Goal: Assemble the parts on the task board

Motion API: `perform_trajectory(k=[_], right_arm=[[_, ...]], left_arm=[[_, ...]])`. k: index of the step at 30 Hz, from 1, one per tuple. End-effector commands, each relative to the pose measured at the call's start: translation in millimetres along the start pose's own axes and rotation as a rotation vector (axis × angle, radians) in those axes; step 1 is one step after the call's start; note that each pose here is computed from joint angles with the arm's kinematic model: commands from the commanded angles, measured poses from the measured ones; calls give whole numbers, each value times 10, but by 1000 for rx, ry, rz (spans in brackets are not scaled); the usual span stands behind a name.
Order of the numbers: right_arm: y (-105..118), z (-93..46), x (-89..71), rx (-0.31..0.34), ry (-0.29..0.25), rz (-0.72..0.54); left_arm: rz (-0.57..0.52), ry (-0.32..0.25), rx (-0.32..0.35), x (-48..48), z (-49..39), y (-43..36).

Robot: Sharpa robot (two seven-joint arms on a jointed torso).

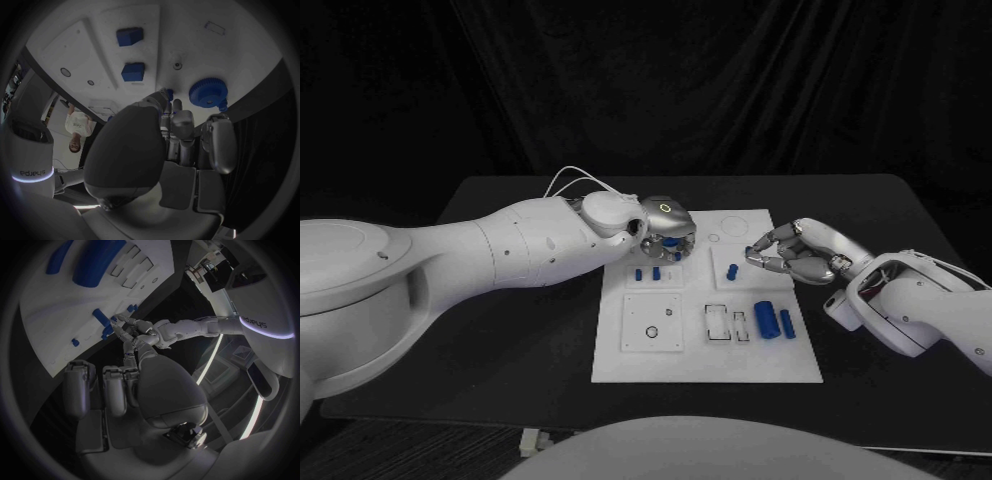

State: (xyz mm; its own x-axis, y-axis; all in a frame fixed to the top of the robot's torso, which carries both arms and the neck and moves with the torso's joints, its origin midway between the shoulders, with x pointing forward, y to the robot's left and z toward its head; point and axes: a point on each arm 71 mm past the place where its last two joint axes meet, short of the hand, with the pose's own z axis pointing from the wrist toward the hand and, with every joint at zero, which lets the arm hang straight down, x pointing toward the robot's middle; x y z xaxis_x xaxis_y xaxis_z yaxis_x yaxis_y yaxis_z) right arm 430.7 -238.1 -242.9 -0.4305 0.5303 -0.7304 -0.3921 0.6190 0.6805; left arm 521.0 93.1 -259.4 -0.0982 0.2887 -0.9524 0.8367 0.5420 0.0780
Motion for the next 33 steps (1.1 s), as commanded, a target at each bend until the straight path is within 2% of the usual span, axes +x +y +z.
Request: perform_trajectory(k=[1, 33], right_arm=[[-15, -9, 21, 17, 14, 6], [-23, -15, 40, 22, 30, 11]], left_arm=[[-3, 7, 2, 8, 15, -16], [-4, 8, -8, 61, 65, -16]])
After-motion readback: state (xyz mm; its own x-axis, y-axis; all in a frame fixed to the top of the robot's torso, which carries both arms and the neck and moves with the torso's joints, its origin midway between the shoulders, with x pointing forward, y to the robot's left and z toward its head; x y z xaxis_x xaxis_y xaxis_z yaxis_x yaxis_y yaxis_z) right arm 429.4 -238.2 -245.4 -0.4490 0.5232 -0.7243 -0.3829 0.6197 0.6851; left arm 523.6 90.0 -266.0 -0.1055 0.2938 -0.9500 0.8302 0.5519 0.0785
